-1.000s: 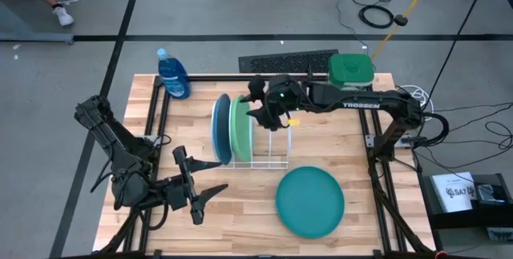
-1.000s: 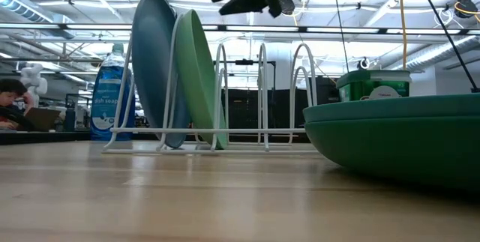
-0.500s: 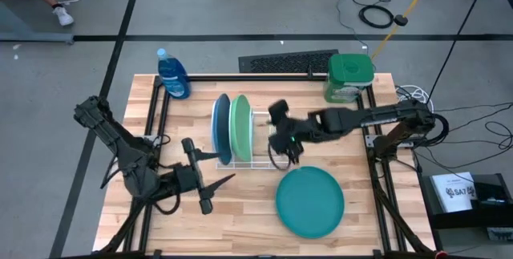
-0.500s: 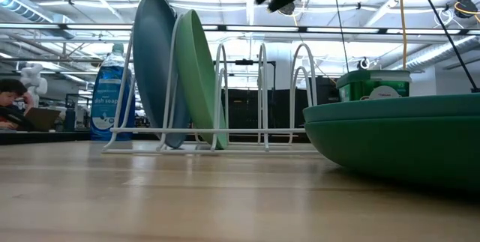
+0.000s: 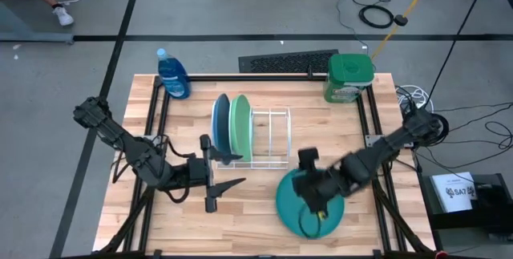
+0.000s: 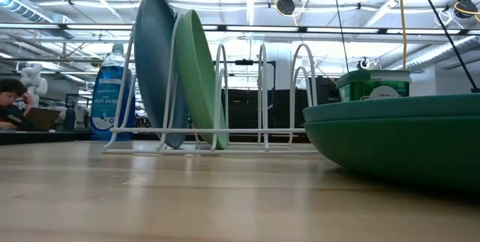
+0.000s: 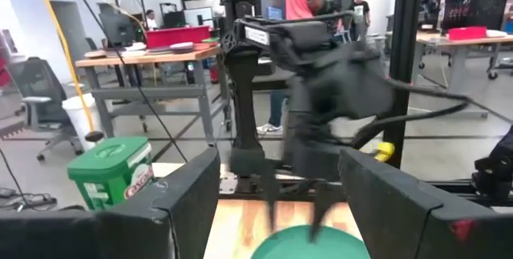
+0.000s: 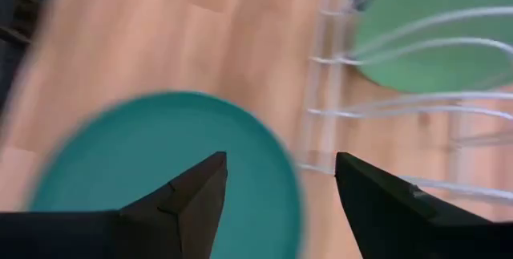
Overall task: Sort dishes
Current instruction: Put the light blue plate in the dish rack
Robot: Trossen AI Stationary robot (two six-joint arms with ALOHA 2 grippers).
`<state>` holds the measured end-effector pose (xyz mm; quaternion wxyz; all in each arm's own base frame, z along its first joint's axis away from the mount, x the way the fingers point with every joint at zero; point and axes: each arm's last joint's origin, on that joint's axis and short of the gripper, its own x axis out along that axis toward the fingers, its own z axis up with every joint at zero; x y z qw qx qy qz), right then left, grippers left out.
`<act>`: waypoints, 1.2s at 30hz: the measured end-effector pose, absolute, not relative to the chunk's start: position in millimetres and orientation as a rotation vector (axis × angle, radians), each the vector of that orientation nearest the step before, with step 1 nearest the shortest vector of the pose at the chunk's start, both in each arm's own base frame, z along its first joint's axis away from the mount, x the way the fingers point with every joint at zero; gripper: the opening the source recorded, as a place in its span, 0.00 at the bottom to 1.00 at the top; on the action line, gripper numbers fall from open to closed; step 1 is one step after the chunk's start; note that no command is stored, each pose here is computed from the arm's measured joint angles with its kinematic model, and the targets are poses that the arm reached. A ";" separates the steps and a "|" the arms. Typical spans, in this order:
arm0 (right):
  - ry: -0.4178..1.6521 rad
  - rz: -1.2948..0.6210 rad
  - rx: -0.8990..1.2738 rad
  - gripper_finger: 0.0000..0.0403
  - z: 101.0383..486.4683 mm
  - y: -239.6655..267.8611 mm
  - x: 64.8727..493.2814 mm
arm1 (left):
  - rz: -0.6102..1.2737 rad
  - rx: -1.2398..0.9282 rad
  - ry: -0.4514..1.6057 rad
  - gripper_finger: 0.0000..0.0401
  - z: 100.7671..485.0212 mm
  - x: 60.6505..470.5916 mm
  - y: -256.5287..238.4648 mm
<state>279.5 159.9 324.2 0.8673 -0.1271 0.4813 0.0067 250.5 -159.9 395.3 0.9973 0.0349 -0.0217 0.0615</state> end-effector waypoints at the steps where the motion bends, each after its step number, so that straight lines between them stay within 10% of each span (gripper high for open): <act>1: 0.999 0.022 -0.247 0.56 322.5 168.1 277.8 | 0.123 0.069 -0.045 0.63 395.5 250.5 -159.9; 17: 1.222 0.009 -0.333 0.56 227.0 202.2 320.4 | 0.168 0.058 -0.057 0.63 397.3 247.8 -161.6; 36: 1.381 0.139 -0.496 0.45 206.3 133.9 357.4 | 0.203 0.085 -0.044 0.63 396.3 248.5 -159.7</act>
